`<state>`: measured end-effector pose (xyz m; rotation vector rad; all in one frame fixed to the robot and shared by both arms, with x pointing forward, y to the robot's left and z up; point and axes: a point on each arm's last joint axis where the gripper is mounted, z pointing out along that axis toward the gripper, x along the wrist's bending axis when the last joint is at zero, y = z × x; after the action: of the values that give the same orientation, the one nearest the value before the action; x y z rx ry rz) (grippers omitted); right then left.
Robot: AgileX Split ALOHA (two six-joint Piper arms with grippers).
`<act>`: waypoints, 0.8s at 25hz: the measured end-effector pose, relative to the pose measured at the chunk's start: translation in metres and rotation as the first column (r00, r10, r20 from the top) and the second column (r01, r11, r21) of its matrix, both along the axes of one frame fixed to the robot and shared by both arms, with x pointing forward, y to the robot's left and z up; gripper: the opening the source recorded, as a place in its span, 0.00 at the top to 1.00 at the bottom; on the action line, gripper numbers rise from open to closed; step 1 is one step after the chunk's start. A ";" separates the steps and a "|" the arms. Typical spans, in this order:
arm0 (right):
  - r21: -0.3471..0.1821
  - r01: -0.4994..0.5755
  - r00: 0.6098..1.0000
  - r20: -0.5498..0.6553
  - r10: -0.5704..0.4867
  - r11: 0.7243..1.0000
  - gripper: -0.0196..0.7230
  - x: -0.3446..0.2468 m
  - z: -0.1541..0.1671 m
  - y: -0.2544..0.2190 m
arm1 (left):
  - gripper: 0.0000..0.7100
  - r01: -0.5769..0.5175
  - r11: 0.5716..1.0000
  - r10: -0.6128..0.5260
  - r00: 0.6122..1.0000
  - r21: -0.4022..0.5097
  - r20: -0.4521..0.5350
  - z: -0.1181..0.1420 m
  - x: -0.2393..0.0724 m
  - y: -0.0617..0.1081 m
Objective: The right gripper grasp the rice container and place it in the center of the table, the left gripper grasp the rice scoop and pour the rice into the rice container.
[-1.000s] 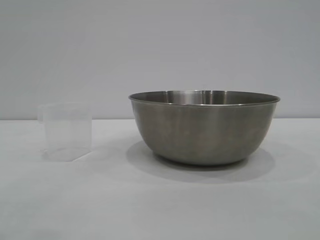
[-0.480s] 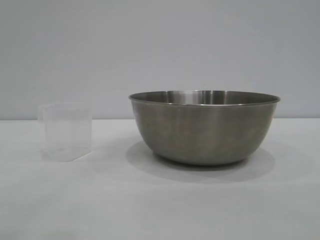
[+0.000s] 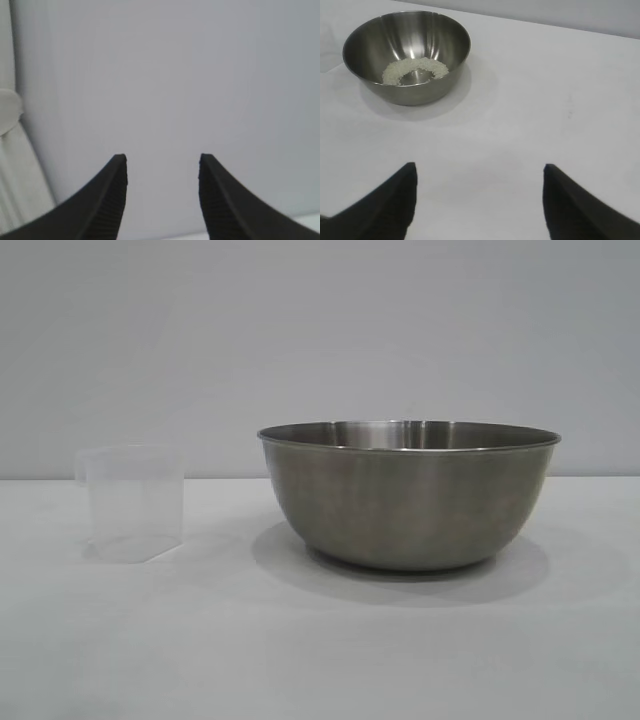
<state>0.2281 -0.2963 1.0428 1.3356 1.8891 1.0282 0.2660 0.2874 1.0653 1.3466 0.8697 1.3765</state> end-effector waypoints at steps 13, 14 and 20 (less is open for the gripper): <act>-0.002 0.001 1.000 0.000 -0.001 1.000 0.31 0.000 0.000 0.000 | 0.59 -0.121 0.989 0.073 0.898 -0.082 -0.434 -0.010 -0.022 0.008; -0.002 0.001 1.000 0.000 -0.001 1.000 0.31 0.000 0.000 0.000 | 0.59 -0.126 0.989 0.075 0.890 -0.084 -0.449 -0.009 -0.024 0.008; -0.002 0.001 1.000 0.000 -0.001 1.000 0.31 0.000 0.000 0.000 | 0.68 -0.142 0.988 0.083 0.802 -0.054 -0.592 -0.013 -0.038 0.009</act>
<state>0.2281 -0.2964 1.0428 1.3353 1.8883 1.0261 0.2276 0.2961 1.0521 1.7018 1.4304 0.9809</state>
